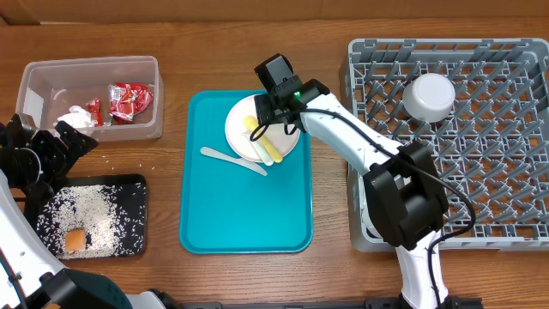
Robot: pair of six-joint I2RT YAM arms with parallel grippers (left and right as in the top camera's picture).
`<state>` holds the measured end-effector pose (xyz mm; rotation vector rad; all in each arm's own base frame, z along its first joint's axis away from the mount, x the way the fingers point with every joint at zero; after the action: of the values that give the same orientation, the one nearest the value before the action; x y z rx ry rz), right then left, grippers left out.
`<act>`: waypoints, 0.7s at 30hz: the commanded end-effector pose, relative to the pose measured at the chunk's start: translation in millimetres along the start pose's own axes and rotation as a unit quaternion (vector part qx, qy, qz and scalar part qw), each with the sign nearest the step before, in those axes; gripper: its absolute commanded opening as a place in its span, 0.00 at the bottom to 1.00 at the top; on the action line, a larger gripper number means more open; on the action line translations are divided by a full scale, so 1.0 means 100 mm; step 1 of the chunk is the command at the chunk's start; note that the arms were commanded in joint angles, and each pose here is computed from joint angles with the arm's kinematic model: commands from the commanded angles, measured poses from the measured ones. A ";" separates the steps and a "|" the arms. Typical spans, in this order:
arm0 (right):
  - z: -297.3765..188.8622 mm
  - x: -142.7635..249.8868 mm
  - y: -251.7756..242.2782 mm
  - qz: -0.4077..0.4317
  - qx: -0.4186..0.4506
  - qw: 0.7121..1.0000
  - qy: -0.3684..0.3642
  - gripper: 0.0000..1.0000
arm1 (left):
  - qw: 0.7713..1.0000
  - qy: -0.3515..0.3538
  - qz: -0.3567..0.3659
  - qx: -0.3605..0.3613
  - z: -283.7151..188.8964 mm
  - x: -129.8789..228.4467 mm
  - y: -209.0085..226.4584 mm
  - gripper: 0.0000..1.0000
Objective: Sort waste into correct bins and load items into the dishwasher rack
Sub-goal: 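Lift the white cup off the plate with the right gripper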
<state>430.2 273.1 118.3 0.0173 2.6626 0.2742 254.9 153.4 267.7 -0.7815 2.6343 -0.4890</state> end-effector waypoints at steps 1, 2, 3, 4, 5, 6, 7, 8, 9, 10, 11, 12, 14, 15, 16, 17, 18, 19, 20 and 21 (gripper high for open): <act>-0.08 -0.07 0.03 0.001 -0.003 1.000 -0.013 0.62 | 1.000 -0.002 -0.004 -0.002 -0.01 0.00 0.01 1.00; -0.12 -0.10 0.04 0.002 -0.004 1.000 -0.017 0.62 | 1.000 -0.002 -0.004 -0.002 -0.01 0.00 0.01 1.00; -0.16 -0.13 0.04 0.004 -0.006 1.000 -0.020 0.62 | 1.000 -0.002 -0.004 -0.002 -0.01 0.00 0.01 1.00; -0.21 -0.17 0.04 0.006 -0.007 1.000 -0.024 0.62 | 1.000 -0.002 -0.004 -0.002 -0.01 0.00 0.01 1.00; -0.25 -0.21 0.03 0.008 -0.008 1.000 -0.026 0.62 | 1.000 -0.002 -0.004 -0.002 -0.01 0.00 0.01 1.00; -0.32 -0.26 0.02 0.010 -0.008 0.999 -0.029 0.62 | 1.000 -0.002 -0.004 -0.002 -0.01 0.00 0.01 1.00; -0.35 -0.29 0.02 0.012 -0.008 0.999 -0.030 0.62 | 1.000 -0.002 -0.004 -0.002 -0.01 0.00 0.01 1.00; -0.40 -0.32 0.01 0.014 -0.007 0.999 -0.032 0.62 | 1.000 -0.002 -0.004 -0.002 -0.01 0.00 0.01 1.00; -0.45 -0.35 0.00 0.015 -0.007 0.999 -0.033 0.62 | 1.000 -0.002 -0.004 -0.002 -0.01 0.00 0.01 1.00; -0.50 -0.38 -0.01 0.017 -0.006 0.999 -0.034 0.62 | 1.000 -0.002 -0.004 -0.002 -0.01 0.00 0.01 1.00; -0.53 -0.41 0.00 0.018 -0.006 0.999 -0.034 0.62 | 1.000 -0.002 -0.004 -0.002 -0.01 0.00 0.01 1.00; -0.58 -0.43 0.00 0.018 -0.006 0.999 -0.034 0.62 | 1.000 -0.002 -0.004 -0.002 -0.01 0.00 0.01 1.00; -0.66 -0.47 0.00 0.019 -0.007 0.999 -0.036 0.62 | 1.000 -0.002 -0.004 -0.002 -0.01 0.00 0.01 1.00; -0.71 -0.50 0.01 0.019 -0.007 0.999 -0.037 0.62 | 1.000 -0.002 -0.004 -0.002 -0.01 0.00 0.01 1.00; -0.77 -0.52 0.02 0.020 -0.008 0.999 -0.039 0.62 | 1.000 -0.002 -0.004 -0.002 -0.01 0.00 0.01 1.00; -0.83 -0.55 0.04 0.020 -0.010 0.999 -0.041 0.62 | 1.000 -0.002 -0.004 -0.002 -0.01 0.00 0.01 1.00; -0.90 -0.58 0.04 0.020 -0.010 0.999 -0.044 0.62 | 1.000 -0.002 -0.004 -0.002 -0.01 0.00 0.01 1.00; -0.99 -0.63 0.05 0.022 -0.012 0.999 -0.048 0.62 | 1.000 -0.002 -0.004 -0.002 -0.01 0.00 0.01 1.00; -1.07 -0.68 0.05 0.024 -0.014 0.998 -0.052 0.62 | 1.000 -0.002 -0.004 -0.002 -0.01 0.00 0.01 1.00; -1.15 -0.72 0.04 0.027 -0.015 0.998 -0.057 0.62 | 1.000 -0.002 -0.004 -0.002 -0.01 0.00 0.01 1.00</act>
<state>439.2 256.3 189.8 0.0666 2.6800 0.2421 254.9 153.4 267.7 -0.7810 2.6344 -0.4889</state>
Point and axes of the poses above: each gripper's point midway between its finger pads, its own z axis out along the fingers, its own y axis along the line the jaws close on, x = y × z, the point moved 6 cm from there along -z, back along the fingers, and after that the axes turned 11 degrees about z, right-handed, at the moved point
